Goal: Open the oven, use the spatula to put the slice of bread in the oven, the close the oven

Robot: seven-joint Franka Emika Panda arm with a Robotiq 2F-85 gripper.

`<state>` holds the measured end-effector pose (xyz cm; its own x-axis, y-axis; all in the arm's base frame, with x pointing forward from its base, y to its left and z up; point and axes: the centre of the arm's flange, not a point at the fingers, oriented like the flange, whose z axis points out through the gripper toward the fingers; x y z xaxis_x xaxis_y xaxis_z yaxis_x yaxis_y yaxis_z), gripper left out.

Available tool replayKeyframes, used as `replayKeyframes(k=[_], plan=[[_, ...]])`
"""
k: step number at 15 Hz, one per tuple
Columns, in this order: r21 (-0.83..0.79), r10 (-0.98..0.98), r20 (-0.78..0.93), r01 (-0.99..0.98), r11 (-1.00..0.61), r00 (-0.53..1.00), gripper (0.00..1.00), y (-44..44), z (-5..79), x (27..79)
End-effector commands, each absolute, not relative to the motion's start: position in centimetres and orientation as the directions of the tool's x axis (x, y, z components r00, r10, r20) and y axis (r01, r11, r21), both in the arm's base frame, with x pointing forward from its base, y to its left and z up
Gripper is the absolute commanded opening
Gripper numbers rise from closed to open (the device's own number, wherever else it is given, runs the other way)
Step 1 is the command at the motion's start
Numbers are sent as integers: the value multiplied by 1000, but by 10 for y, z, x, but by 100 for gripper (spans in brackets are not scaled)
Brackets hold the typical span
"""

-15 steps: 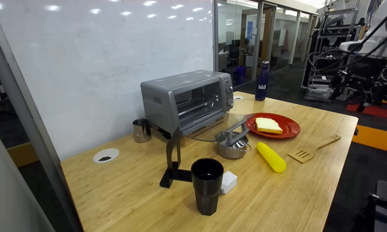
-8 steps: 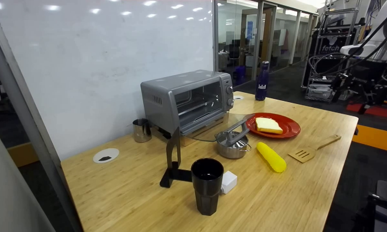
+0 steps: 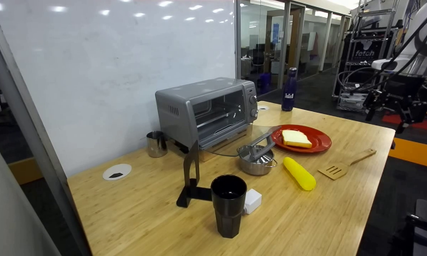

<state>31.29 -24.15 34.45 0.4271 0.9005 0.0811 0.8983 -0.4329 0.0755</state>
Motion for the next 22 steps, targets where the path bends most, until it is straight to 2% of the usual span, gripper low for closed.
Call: replayKeyframes(k=[1, 7, 15, 22], plan=[[49, 914, 57, 914, -404, 401, 100, -265, 308, 324], [83, 939, -41, 938, -336, 340, 100, -281, 274, 323], [118, 978, -77, 976, -183, 192, 100, -282, 229, 323], [119, 987, -52, 982, -145, 152, 100, -289, 215, 327]])
